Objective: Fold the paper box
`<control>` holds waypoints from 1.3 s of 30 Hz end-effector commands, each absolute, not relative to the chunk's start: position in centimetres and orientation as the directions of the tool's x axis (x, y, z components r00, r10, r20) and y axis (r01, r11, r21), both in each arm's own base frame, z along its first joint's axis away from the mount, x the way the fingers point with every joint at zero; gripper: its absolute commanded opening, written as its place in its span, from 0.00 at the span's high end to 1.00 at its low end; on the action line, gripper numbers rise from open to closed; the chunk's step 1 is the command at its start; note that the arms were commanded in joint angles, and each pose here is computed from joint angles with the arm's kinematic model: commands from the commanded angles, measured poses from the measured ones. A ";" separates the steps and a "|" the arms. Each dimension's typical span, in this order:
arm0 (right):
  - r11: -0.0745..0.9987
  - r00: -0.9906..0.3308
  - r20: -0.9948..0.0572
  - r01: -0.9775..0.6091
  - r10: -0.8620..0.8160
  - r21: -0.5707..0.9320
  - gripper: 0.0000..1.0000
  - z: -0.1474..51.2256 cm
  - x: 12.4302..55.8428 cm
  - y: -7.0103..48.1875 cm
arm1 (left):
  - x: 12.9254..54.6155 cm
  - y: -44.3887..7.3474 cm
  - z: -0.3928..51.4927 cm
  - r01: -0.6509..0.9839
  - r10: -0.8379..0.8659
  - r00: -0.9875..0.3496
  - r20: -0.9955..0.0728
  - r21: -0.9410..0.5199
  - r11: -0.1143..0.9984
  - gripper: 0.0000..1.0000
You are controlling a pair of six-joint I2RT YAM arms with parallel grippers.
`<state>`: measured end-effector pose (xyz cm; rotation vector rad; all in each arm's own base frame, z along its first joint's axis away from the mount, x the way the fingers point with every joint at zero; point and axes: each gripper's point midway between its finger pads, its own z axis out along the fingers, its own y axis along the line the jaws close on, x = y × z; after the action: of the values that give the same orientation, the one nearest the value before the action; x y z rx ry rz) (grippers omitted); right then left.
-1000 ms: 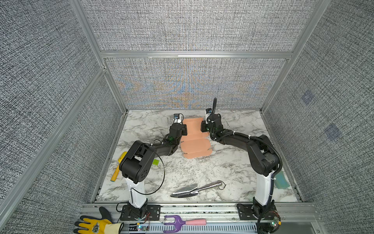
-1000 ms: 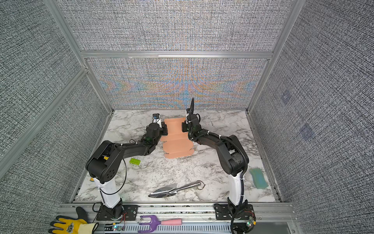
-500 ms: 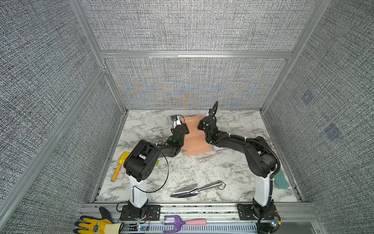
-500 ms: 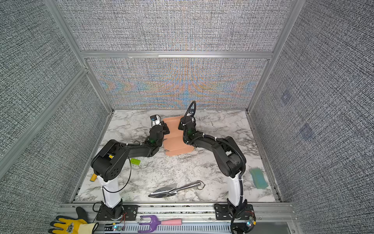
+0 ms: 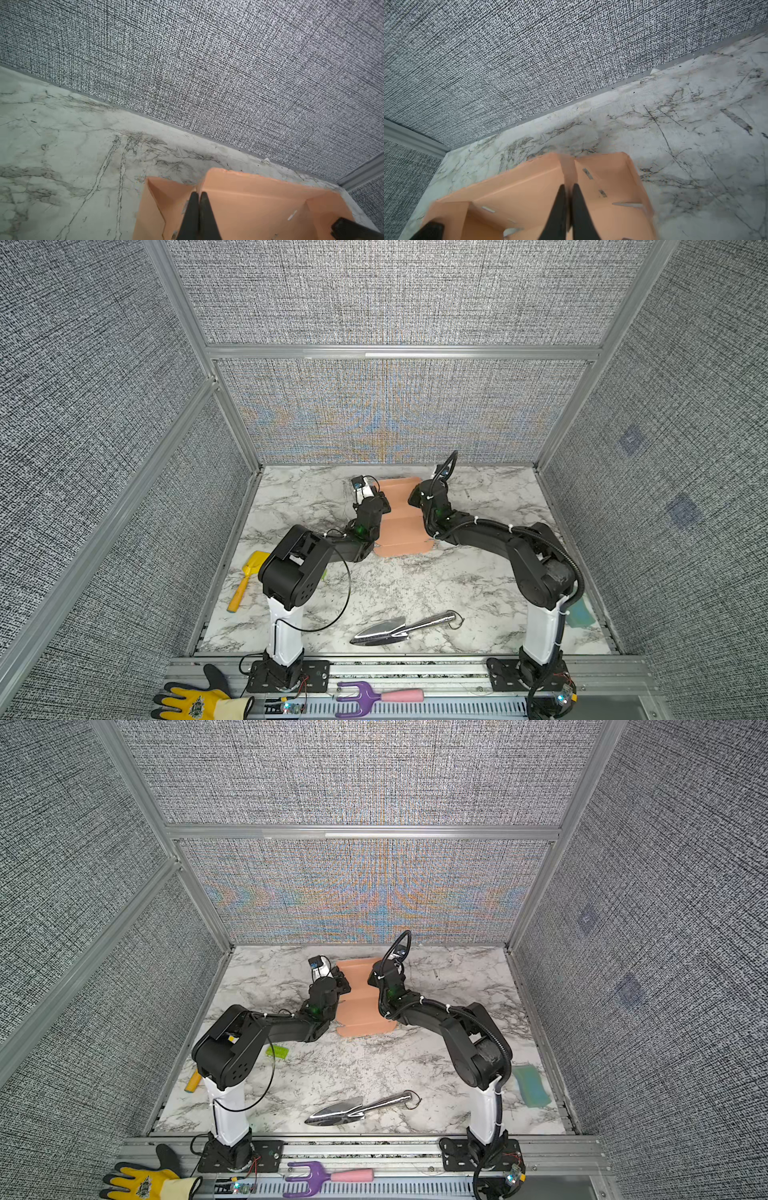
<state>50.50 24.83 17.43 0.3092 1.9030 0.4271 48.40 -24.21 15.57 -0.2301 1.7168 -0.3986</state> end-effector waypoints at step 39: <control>0.505 -0.171 -0.647 -0.778 -0.743 -0.374 0.42 17.2 49.7 26.6 | 46.4 -29.4 16.9 0.582 -0.037 -0.136 -0.990 -0.110 0.806 1.00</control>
<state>49.15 26.89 17.40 -1.1762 1.9766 0.1821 46.42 -29.00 16.69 0.4151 1.6477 -0.5555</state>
